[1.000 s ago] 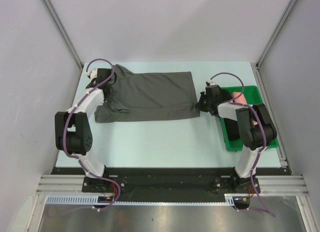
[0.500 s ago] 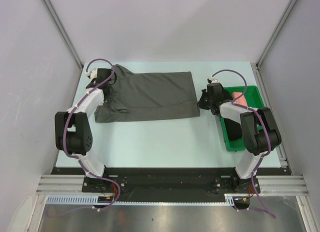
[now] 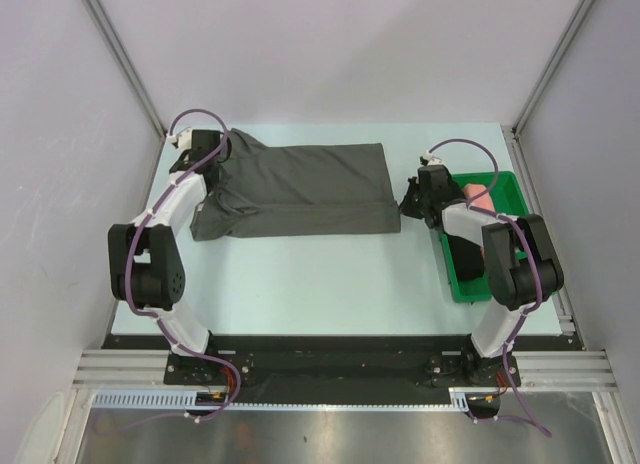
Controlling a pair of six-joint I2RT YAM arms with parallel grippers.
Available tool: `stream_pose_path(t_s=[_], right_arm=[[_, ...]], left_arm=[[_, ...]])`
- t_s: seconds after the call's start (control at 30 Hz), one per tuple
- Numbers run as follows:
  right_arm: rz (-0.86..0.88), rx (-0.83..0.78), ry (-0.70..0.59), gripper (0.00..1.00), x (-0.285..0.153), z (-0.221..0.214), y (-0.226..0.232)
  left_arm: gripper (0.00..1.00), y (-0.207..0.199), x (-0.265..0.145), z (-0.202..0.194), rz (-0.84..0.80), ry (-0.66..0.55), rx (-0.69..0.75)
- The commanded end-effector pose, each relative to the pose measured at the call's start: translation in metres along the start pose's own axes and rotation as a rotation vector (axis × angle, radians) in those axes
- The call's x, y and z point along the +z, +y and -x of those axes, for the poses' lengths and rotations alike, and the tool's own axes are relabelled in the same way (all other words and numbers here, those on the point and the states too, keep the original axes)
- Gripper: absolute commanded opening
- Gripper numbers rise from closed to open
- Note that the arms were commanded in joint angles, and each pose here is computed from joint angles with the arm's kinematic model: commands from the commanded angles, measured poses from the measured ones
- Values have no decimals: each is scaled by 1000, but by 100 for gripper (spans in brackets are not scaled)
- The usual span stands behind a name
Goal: Roll the t-shirts
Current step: Fold the T-shirt at the center of the board.
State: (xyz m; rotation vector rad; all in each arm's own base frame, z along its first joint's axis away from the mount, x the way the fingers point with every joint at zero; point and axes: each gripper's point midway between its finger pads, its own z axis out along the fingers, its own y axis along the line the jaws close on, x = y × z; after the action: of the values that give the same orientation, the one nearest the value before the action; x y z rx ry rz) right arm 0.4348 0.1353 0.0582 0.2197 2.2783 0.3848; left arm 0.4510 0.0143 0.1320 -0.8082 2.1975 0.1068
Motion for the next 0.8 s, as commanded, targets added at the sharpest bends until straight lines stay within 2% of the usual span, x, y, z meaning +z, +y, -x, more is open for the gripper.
stream_pose_path(t_s=[0.0,0.37,0.43,0.47,0.5,0.57,0.6,0.7,0.73,0.77], right_arm=[[13,-7,-72,0,3,23,6],[76,-18,-42,1,20,13,17],[82,-22,-34,7,22,13,19],[81,-26,-32,11,22,14,20],[74,-27,-26,24,21,14,20],[54,-24,-28,33,16,18,17],[41,-15,-33,42,7,24,16],[-25,42,-13,49,-16,29,0],[-33,48,2,49,-21,25,-2],[-62,51,3,49,-25,24,-7]], left_arm=[[0,-1,1,23,10,-52,4],[0,10,22,12,65,-22,23],[14,15,25,11,78,-18,20],[25,18,25,11,85,-11,13],[48,21,25,14,84,-9,-6],[66,28,24,18,65,6,-48],[76,36,16,26,58,-9,-81],[79,51,-4,30,30,-19,-153],[79,56,-10,28,23,-18,-180],[75,65,-10,9,27,27,-199]])
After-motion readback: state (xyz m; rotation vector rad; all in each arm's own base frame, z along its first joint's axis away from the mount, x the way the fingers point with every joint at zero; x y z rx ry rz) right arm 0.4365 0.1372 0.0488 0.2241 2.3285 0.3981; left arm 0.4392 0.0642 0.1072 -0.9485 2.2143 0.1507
